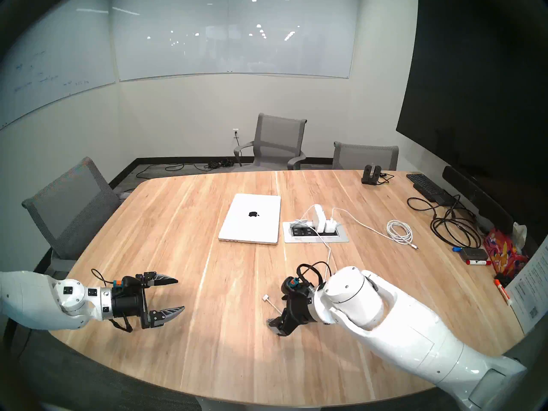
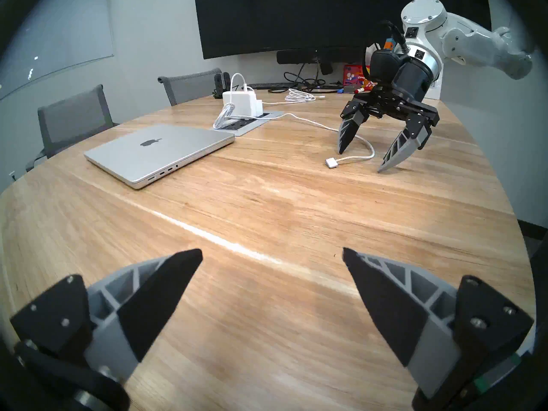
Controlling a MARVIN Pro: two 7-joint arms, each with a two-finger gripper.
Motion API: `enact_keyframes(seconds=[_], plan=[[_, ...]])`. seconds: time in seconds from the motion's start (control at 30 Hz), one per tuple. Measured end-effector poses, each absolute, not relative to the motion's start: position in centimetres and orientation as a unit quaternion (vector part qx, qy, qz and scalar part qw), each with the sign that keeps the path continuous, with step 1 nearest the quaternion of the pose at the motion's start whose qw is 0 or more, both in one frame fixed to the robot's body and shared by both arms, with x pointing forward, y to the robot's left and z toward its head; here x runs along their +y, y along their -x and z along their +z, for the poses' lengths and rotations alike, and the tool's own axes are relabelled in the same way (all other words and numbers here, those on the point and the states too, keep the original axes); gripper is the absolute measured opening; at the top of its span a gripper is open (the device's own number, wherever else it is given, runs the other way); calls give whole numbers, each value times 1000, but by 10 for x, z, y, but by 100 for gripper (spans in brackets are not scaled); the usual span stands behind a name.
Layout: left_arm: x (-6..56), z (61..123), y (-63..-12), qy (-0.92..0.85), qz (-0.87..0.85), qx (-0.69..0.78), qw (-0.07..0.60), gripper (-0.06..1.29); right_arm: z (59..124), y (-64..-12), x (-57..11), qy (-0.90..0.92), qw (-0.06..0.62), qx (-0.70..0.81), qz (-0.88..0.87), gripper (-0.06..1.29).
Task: Plug the charging cable into the port of a MacBook
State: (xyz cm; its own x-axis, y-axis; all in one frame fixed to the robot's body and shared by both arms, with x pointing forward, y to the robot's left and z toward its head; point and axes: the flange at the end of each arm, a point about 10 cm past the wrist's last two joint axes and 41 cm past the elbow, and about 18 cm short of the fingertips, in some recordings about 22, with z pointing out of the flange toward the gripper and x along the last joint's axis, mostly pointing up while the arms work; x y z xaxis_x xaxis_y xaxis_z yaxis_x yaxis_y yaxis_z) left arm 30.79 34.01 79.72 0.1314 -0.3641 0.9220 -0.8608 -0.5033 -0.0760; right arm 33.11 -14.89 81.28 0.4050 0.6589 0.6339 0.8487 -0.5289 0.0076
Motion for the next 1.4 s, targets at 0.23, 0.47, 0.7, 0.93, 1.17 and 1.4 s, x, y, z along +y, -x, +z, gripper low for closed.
enact_keyframes(seconds=[0.23,0.47,0.7,0.93,1.17,1.4], plan=[[340,797,-308,-710,498,-432,249,127,812,-338,-153,821,160,-461,-295,114],[340,797,-308,-710,498,-432,249,127,812,-347,-151,819,160,-464,-298,103],[340,797,-308,-710,498,-432,249,127,811,-354,-148,817,162,-466,-298,51],[340,797,-308,-710,498,-432,249,127,812,-359,-146,816,166,-468,-296,33],[340,797,-308,-710,498,-432,249,127,812,-364,-144,815,170,-470,-295,12],[340,797,-308,-710,498,-432,249,127,812,-368,-142,814,174,-469,-294,1]])
